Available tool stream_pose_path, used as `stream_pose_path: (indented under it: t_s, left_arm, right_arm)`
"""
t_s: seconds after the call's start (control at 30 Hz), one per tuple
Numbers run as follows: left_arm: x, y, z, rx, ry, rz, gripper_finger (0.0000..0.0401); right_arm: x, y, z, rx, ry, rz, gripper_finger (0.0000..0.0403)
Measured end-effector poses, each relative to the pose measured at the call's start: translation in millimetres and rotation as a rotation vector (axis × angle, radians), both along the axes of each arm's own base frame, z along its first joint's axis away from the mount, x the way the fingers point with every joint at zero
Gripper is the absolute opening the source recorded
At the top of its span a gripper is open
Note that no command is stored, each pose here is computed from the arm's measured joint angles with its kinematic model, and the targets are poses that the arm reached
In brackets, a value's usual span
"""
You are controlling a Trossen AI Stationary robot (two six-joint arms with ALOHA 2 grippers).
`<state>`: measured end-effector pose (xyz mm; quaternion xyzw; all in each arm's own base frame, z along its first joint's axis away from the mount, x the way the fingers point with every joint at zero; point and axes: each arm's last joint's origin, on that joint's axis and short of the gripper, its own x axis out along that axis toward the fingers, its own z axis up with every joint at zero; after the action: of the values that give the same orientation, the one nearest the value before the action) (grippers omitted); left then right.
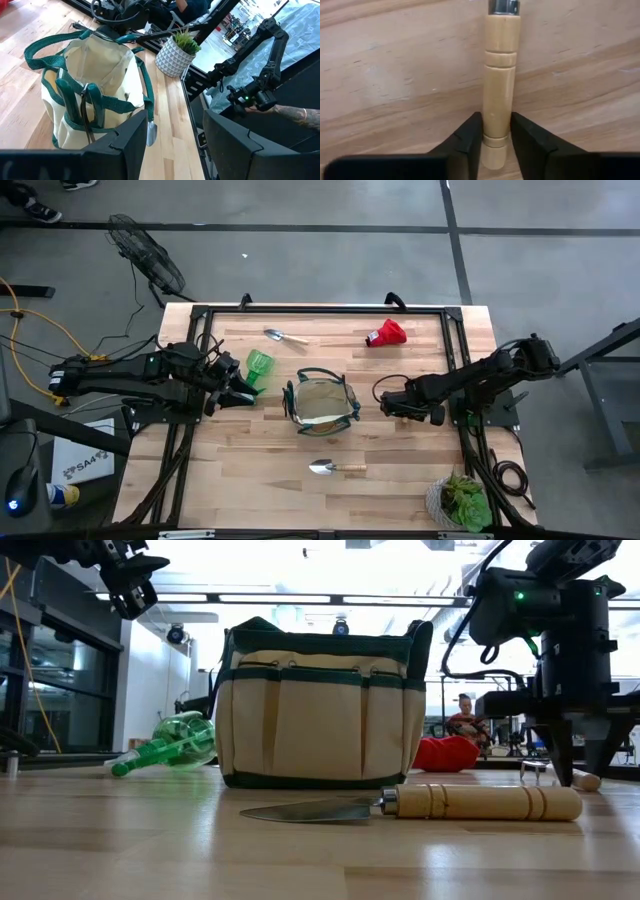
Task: Pick & Place Garden tools in Gardening bag
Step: Put the brown hand rake into the gardening bag
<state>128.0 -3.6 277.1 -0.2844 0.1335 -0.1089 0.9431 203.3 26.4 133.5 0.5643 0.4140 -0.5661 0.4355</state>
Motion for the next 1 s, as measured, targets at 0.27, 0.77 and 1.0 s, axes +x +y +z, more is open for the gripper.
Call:
stream_pose_path:
  t_s: [0.27, 0.77, 1.0]
  left_arm:
    - [0, 0, 0, 0.0, 0.0, 0.0, 0.0186]
    - [3, 0, 12, 0.05, -0.145, -0.026, 0.0186]
    - [5, 2, 22, 0.137, -0.263, 0.039, 0.0186]
  right_arm:
    - [-1, 0, 1, -0.007, -0.007, 0.054, 0.0055]
    - [-5, 20, 69, -0.16, -0.334, 0.15, 0.0055]
    - [-12, 20, 115, -0.355, -0.568, 0.157, 0.0055]
